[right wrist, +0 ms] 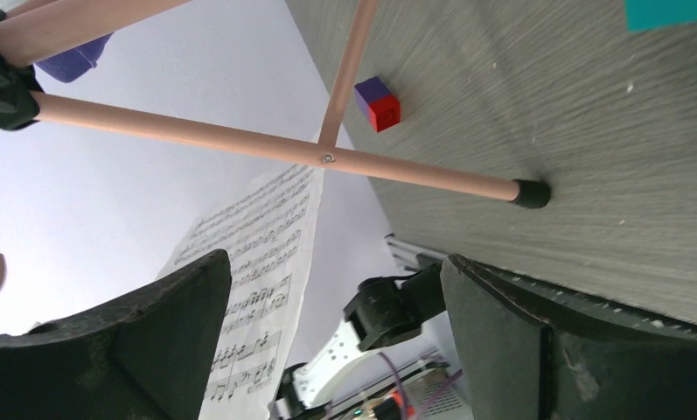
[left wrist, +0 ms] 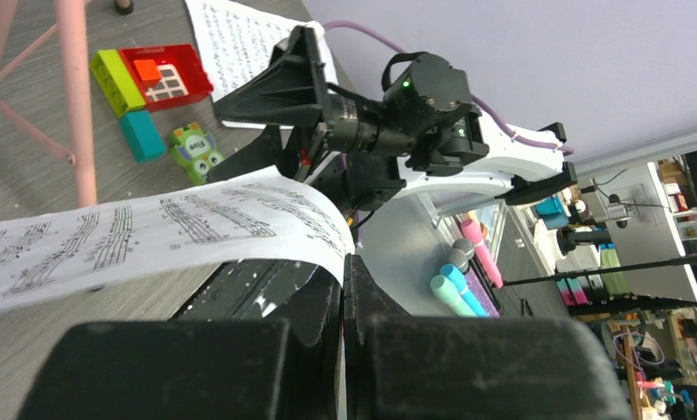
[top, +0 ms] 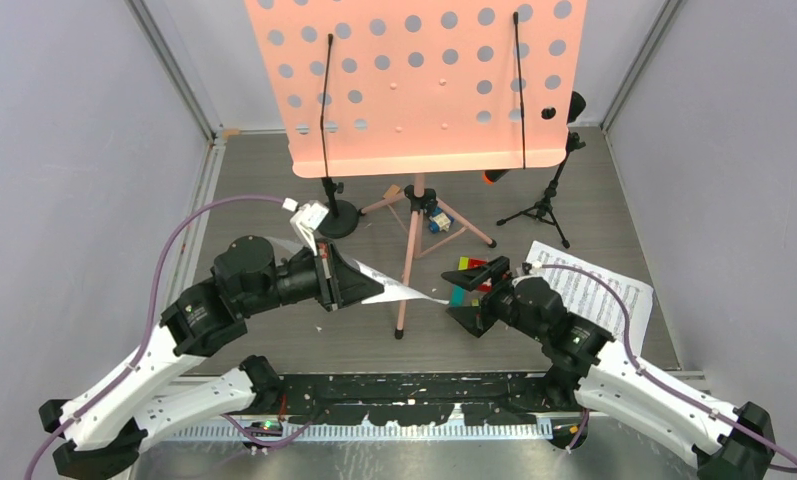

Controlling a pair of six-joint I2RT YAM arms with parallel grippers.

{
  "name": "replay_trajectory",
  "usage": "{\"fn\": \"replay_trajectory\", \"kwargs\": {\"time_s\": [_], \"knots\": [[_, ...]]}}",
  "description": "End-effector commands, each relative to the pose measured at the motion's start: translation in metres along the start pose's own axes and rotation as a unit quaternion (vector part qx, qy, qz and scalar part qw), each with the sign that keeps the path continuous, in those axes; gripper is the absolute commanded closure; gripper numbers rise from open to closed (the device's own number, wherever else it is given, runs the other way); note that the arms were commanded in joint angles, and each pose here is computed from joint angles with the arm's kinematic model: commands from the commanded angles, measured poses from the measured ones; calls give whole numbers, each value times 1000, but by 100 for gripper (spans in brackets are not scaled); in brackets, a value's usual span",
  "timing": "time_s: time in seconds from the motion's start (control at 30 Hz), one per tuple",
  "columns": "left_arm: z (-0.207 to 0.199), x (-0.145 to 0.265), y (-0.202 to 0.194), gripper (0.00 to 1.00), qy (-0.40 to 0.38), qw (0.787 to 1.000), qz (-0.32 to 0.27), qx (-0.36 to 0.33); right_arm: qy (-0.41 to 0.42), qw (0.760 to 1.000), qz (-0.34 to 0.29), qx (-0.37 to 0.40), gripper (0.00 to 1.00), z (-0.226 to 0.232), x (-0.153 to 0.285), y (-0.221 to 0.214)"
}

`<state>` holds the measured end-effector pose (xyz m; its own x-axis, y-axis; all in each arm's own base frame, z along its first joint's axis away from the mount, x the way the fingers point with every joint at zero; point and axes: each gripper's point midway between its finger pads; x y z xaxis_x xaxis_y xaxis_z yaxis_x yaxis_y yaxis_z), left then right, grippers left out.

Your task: Pack up the instrument practice props

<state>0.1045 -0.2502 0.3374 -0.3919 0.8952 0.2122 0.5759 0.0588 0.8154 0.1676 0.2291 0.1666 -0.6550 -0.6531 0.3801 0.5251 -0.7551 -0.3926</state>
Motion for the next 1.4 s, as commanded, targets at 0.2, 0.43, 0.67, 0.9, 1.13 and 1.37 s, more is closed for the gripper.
{"fn": "replay_trajectory", "kwargs": {"time_s": [0.2, 0.43, 0.67, 0.9, 1.13, 1.37], "knots": [[-33, -15, 27, 100, -71, 997, -41, -13, 58, 988, 77, -117, 5, 39, 5, -28], [-37, -19, 29, 100, -81, 996, -45, -17, 62, 983, 115, -132, 9, 44, 6, -41], [-42, -26, 34, 100, -91, 994, -54, -22, 77, 974, 144, -155, 26, 51, 11, -48], [-40, -31, 30, 100, -90, 994, -49, -23, 95, 970, 155, -162, 48, 60, 17, -51], [-36, -33, 27, 100, -84, 995, -49, -20, 108, 967, 160, -169, 64, 64, 23, -50], [-35, -33, 25, 85, -83, 995, -48, -18, 124, 969, 149, -156, 99, 68, 26, -47]]}}
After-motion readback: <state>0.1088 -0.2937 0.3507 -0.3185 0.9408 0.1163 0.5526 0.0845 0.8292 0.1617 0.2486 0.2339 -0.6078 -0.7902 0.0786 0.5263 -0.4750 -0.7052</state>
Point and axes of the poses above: each gripper's point midway between its finger pads, its own x axis back along the fingers, its own z axis along the line the jaws close on, y = z × x, and after that the axes turned 15 degrees about -x, right-handed
